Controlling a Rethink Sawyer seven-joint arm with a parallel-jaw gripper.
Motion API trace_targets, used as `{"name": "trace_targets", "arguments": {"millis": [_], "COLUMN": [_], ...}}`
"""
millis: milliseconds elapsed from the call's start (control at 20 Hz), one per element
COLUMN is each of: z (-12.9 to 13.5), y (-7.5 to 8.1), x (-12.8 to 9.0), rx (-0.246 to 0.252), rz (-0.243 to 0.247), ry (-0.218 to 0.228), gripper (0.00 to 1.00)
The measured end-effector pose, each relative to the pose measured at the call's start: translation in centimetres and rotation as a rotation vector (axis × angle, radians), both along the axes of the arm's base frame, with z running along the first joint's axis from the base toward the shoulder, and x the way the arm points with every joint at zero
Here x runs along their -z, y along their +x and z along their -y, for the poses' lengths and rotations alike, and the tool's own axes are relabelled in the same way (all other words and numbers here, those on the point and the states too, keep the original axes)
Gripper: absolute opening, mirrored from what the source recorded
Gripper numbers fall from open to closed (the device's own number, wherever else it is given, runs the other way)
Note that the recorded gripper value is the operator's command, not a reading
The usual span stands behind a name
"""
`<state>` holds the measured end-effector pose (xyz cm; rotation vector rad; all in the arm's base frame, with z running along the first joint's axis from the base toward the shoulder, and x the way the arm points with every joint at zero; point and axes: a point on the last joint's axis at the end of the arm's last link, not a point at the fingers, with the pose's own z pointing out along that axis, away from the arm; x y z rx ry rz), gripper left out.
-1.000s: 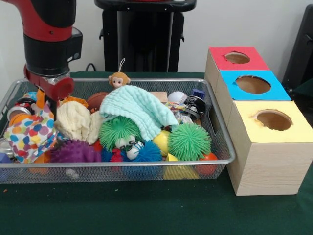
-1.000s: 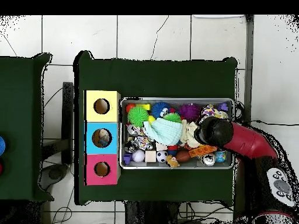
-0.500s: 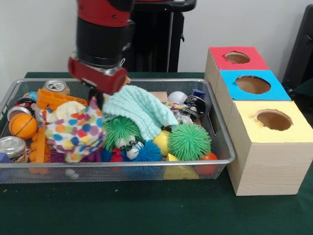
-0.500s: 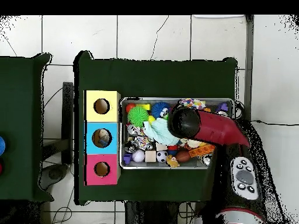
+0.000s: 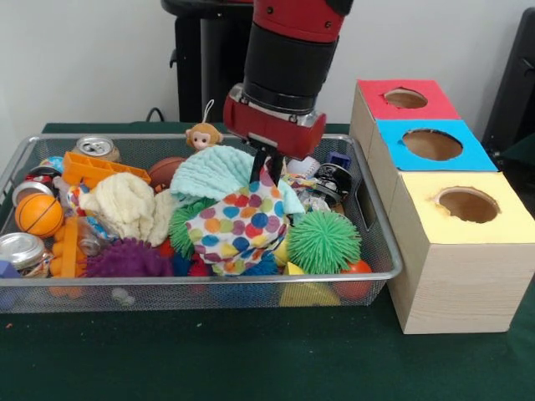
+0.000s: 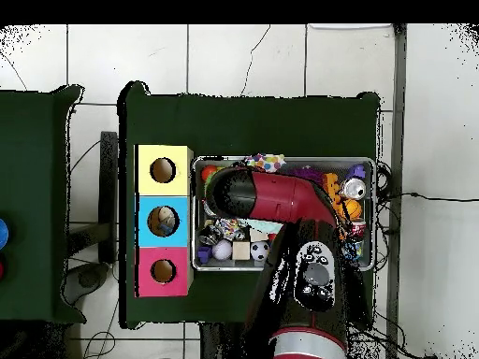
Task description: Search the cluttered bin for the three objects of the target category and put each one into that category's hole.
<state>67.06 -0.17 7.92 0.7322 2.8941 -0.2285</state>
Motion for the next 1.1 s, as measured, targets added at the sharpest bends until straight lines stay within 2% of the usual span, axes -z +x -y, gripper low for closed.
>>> {"name": "trace_targets", "arguments": {"millis": [250,600,900,1100], "z": [0.5,4.7,7.4,7.9], "y": [-0.3,-1.3,-1.8,-1.9], "x": [0.6,2.4,2.7,2.8], "rx": [0.022,0.08,0.116,0.123], "rz": [-0.012,-0.031,-0.032,-0.033], "ry": [0.0,-0.011,-0.024,-0.027], "gripper": [0.0,0.0,0.0,0.0]}}
